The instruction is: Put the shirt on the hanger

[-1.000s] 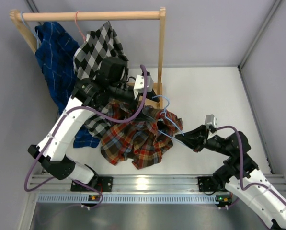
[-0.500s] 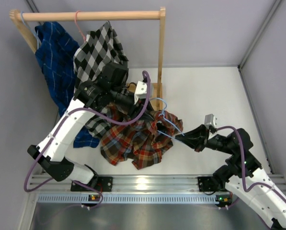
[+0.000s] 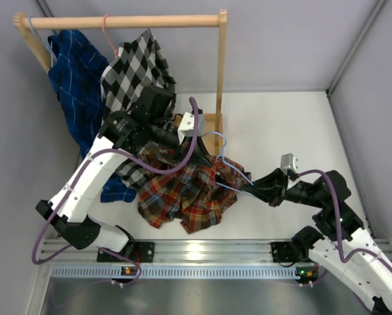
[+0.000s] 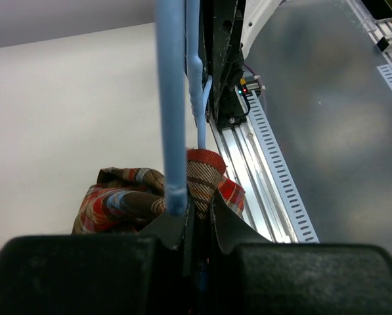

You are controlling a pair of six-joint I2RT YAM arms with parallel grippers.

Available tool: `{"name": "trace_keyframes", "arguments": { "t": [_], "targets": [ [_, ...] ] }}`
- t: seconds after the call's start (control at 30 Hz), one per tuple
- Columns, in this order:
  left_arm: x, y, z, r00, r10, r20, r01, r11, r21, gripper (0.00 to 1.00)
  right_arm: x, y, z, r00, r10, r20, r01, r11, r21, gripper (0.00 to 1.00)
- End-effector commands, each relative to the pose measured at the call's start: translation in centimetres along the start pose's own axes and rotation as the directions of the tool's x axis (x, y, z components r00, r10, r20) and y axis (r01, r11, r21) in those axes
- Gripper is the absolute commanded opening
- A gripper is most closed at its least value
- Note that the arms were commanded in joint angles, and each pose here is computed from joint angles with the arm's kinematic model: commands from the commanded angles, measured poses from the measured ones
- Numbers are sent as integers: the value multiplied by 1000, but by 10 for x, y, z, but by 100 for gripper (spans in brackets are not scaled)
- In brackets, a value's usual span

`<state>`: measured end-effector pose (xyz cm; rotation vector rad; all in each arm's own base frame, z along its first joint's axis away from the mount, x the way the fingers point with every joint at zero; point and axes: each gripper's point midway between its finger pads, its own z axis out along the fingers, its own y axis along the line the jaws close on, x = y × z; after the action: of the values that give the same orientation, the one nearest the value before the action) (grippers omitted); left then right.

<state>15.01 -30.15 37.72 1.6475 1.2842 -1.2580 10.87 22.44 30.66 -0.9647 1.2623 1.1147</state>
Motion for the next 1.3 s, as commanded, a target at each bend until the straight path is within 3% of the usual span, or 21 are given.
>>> {"name": "trace_keyframes", "arguments": {
  "t": [0.0,0.07,0.1,0.13,0.17,0.2,0.23,0.33,0.37,0.4,0.43,0.47,0.5,0.53,0.6,0.7,0.8,0.93,1.1,1.27],
  "targets": [
    [-4,-2,-2,997,73,16,-73,997,6,0,-50,15,-1,983,-152,105,159,986,-53,0],
    [-5,1,-4,995,96,3,-96,995,-21,0,-55,9,-3,980,-159,117,160,987,-5,0],
    [-5,4,-5,995,101,-4,-102,994,-33,0,-56,6,-5,980,-159,121,157,987,27,7],
    [-6,6,-6,994,104,-12,-105,993,-51,0,-59,-8,-8,980,-152,127,138,984,116,57],
    [-7,14,-8,995,94,-21,-95,991,-97,0,-56,-15,-11,985,-128,116,107,980,168,79],
    [-7,20,-9,996,82,-28,-85,988,-130,0,-48,-22,-16,992,-93,85,72,974,216,93],
    [-3,27,-9,998,58,-36,-63,985,-162,0,-54,-30,-25,992,-80,95,49,954,296,99],
    [-8,64,-19,1000,-25,4,24,920,-391,0,-46,-28,-44,991,39,126,-84,925,370,99],
    [10,75,-16,983,-173,59,180,869,-462,0,-45,-25,-48,986,63,155,-118,920,373,99],
    [-12,98,-37,983,-91,159,170,772,-613,0,-49,-19,-58,974,71,215,-149,914,377,99],
    [-12,105,-43,971,-93,221,218,722,-657,0,-39,-23,-57,951,154,266,-250,891,378,100],
    [-11,107,-45,937,-140,321,327,679,-658,0,-37,-21,-58,937,184,298,-289,885,364,99],
    [12,112,-42,919,-174,353,378,639,-670,0,-33,-22,-58,920,219,326,-334,873,356,100],
    [-5,107,-50,902,-108,418,385,638,-666,0,-19,-28,-53,878,320,356,-441,829,343,95],
    [11,107,-48,859,-161,487,478,596,-645,0,3,-38,-39,831,438,344,-545,767,340,88],
    [14,107,-59,802,-156,576,561,529,-637,0,39,-56,-21,709,610,354,-705,618,348,75],
    [24,105,-57,782,-155,604,583,525,-620,0,63,-70,-6,637,679,365,-769,530,357,69],
    [36,101,-47,783,-171,599,579,554,-598,0,81,-73,14,582,734,351,-810,482,334,67],
    [36,96,-42,788,-174,591,564,589,-579,0,102,-81,31,567,735,373,-821,462,337,62],
    [32,93,-43,776,-164,609,569,600,-563,0,119,-83,47,542,757,366,-835,434,338,50]
  ]
}}
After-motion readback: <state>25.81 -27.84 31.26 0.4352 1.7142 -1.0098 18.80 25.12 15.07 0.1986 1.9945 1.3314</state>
